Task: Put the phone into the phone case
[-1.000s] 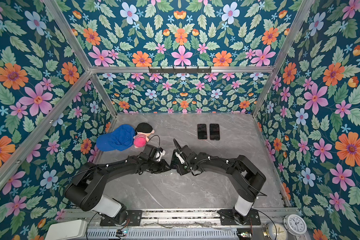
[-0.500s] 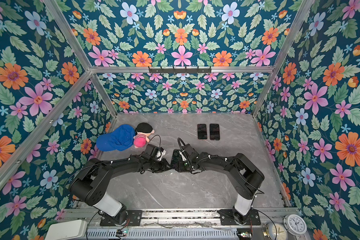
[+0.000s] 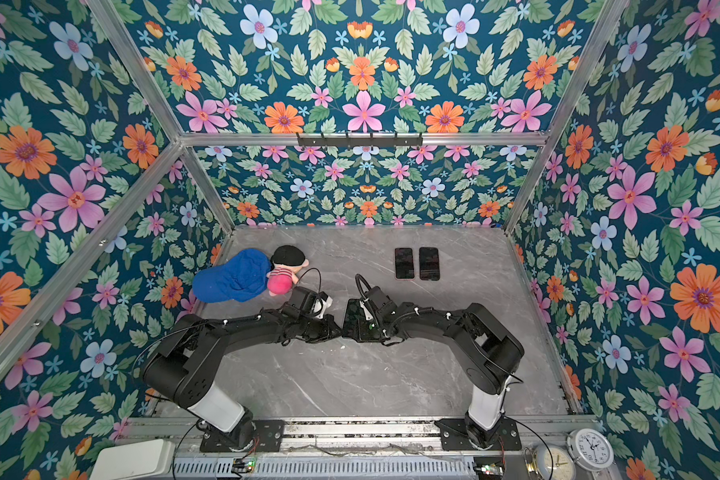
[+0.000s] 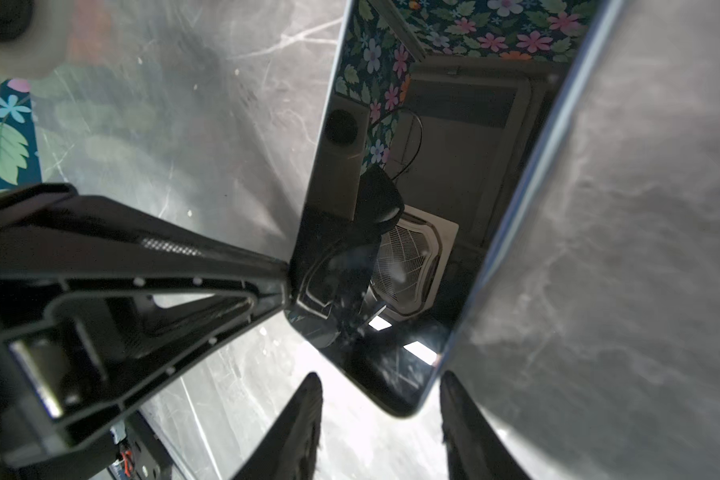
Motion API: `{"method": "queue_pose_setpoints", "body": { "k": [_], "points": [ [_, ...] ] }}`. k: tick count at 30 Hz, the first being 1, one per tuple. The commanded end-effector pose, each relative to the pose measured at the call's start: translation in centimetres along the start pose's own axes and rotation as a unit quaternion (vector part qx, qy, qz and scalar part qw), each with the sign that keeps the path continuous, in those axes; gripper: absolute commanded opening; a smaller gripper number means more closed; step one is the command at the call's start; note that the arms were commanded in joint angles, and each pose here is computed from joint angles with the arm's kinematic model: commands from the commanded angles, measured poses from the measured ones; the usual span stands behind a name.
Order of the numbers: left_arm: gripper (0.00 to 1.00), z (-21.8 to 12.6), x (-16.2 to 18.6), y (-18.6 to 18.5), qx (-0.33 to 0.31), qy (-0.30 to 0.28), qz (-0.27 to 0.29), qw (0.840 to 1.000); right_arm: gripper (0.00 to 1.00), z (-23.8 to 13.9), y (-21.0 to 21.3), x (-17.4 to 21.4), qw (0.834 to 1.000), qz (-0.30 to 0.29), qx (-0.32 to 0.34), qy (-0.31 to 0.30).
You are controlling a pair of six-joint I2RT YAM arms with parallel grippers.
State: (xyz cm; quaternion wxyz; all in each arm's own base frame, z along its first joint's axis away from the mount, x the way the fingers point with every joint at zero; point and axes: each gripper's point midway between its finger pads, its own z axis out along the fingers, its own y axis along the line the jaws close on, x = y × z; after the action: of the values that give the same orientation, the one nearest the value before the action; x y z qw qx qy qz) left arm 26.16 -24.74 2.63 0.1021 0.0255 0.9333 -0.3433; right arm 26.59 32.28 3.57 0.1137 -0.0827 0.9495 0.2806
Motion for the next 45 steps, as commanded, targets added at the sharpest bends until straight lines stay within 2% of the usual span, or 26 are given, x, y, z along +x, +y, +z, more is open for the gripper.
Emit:
{"method": "queue_pose_setpoints", "body": {
  "k": [1, 17, 24, 28, 35, 39, 45],
  "points": [
    [0.13, 0.3, 1.8, 2.3, -0.044, 0.026, -0.017, 0.999, 0.48, 0.2, -0.9, 0.2, 1.0, -0.002, 0.023, 0.006],
    [0.1, 0.7, 2.9, 3.3, -0.053, 0.037, -0.024, 0.998, 0.56, 0.9, -1.6, 0.0, 0.999, 0.002, 0.039, 0.013],
    [0.11, 0.2, 2.6, 2.9, -0.055, 0.034, -0.02, 0.998, 0.55, 0.1, -1.7, -0.3, 0.999, -0.004, 0.053, 0.006],
    [0.16, -0.6, 1.6, 1.9, -0.05, 0.019, -0.011, 0.998, 0.53, -0.8, -2.2, -0.2, 0.997, 0.006, 0.072, 0.004],
    [0.35, -1.6, -0.4, -0.3, -0.013, -0.026, -0.01, 1.0, 0.48, -1.7, -2.0, -0.3, 0.997, 0.04, 0.071, -0.003],
    [0.38, -1.4, -1.1, -1.4, 0.019, -0.04, -0.015, 0.999, 0.45, -1.7, -1.6, -0.5, 0.997, 0.049, 0.062, -0.008],
    [0.4, -1.0, -1.2, -1.7, 0.03, -0.038, -0.017, 0.999, 0.4, -1.5, -1.3, -0.8, 0.997, 0.05, 0.054, -0.015]
  ]
}}
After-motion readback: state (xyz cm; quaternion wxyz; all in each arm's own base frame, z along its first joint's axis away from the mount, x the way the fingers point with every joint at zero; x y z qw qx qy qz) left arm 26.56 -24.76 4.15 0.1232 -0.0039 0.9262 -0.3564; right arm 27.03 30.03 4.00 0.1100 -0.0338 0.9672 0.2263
